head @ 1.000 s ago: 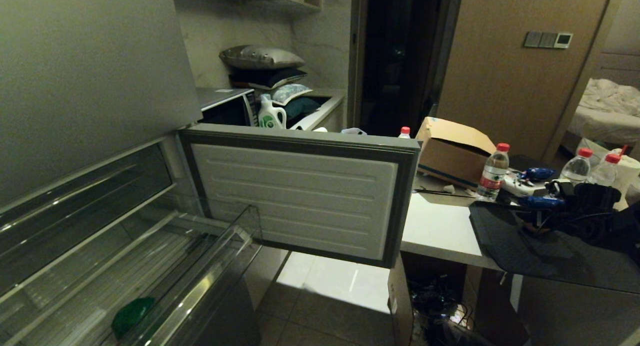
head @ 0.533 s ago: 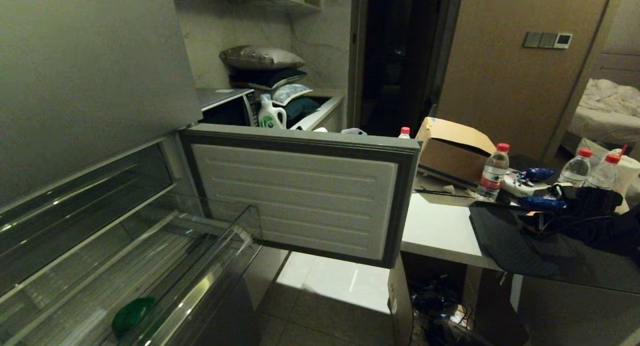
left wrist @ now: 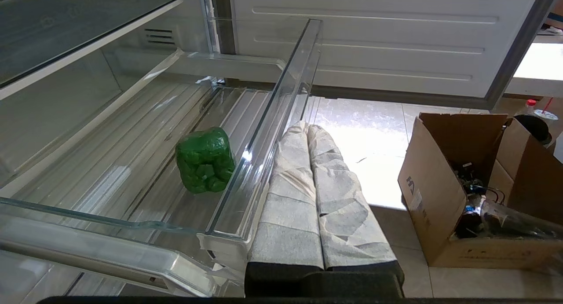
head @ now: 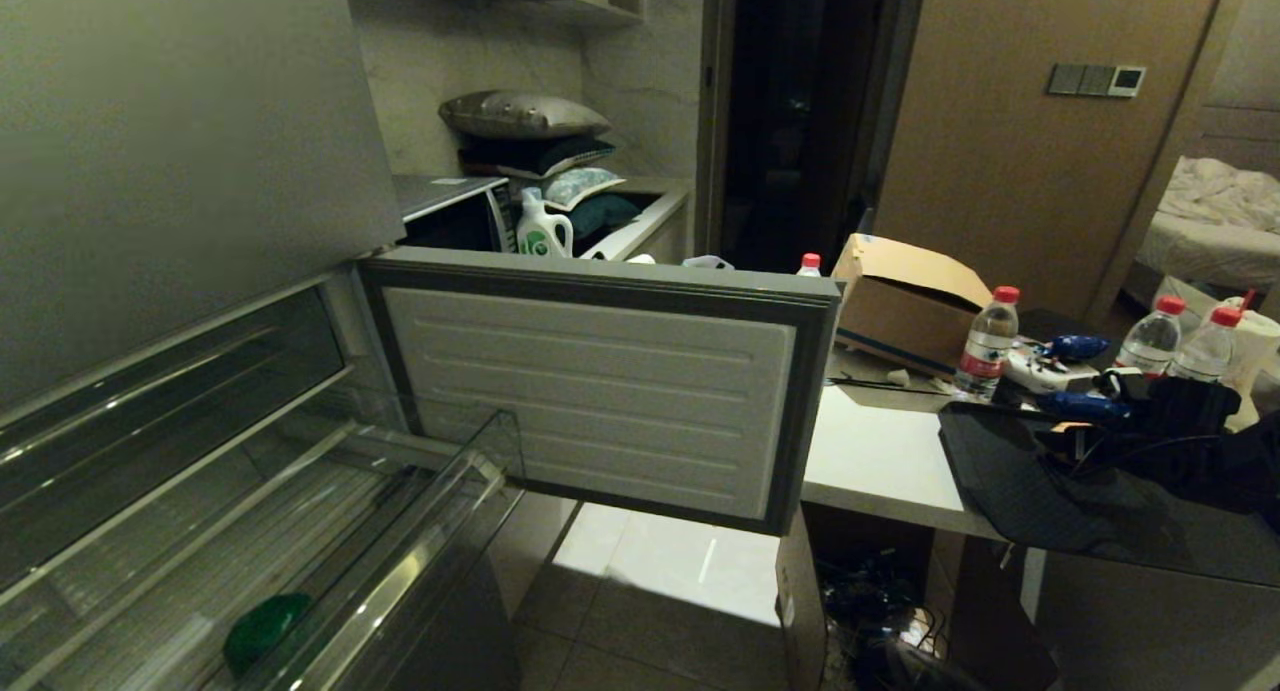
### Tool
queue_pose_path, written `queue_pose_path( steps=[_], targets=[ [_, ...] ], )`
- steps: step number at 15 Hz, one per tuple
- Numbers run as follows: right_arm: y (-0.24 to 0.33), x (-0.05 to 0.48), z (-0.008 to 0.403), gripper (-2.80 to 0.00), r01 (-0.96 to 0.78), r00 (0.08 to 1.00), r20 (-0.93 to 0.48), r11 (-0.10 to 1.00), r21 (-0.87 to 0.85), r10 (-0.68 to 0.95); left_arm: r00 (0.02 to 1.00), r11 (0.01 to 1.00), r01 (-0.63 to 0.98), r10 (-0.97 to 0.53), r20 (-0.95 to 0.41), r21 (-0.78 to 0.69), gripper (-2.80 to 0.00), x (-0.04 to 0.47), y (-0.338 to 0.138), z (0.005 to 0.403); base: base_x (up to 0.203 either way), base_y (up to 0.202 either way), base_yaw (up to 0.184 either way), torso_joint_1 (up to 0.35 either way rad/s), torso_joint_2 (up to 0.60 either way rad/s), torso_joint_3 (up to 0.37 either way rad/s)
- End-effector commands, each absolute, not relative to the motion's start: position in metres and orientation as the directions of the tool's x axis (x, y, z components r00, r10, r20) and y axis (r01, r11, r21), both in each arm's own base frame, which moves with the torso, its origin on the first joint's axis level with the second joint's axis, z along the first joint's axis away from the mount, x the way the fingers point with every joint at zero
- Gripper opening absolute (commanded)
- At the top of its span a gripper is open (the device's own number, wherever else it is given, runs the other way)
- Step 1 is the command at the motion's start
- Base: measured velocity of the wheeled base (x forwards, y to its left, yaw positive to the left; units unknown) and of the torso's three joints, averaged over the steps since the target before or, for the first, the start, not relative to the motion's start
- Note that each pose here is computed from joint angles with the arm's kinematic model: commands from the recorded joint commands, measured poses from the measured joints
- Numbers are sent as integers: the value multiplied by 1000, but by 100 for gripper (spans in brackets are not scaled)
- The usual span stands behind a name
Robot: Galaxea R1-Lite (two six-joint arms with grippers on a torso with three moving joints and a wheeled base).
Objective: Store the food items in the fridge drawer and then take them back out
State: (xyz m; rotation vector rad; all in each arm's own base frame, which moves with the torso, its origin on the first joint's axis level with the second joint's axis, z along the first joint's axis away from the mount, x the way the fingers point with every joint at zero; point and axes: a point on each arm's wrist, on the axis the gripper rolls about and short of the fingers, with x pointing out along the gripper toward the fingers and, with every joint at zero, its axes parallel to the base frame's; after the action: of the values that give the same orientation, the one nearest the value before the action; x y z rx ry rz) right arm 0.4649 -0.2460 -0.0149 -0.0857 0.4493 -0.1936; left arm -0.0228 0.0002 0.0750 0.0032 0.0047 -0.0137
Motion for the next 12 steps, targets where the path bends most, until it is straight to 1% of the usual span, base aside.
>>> queue_pose_path(
  steps=[1,12],
  targets=[
    [-248,467,-18,0,166,887,-415,978,-128,-204,1000,1000,14,-14,-6,3,-280,-23,0,75,0,0,0,0,0,0],
    [-248,469,-24,0,160,888,-417,980,-122,-197,1000,1000,14,-14,-6,3,-280,-23,0,75,0,0,0,0,0,0]
  ],
)
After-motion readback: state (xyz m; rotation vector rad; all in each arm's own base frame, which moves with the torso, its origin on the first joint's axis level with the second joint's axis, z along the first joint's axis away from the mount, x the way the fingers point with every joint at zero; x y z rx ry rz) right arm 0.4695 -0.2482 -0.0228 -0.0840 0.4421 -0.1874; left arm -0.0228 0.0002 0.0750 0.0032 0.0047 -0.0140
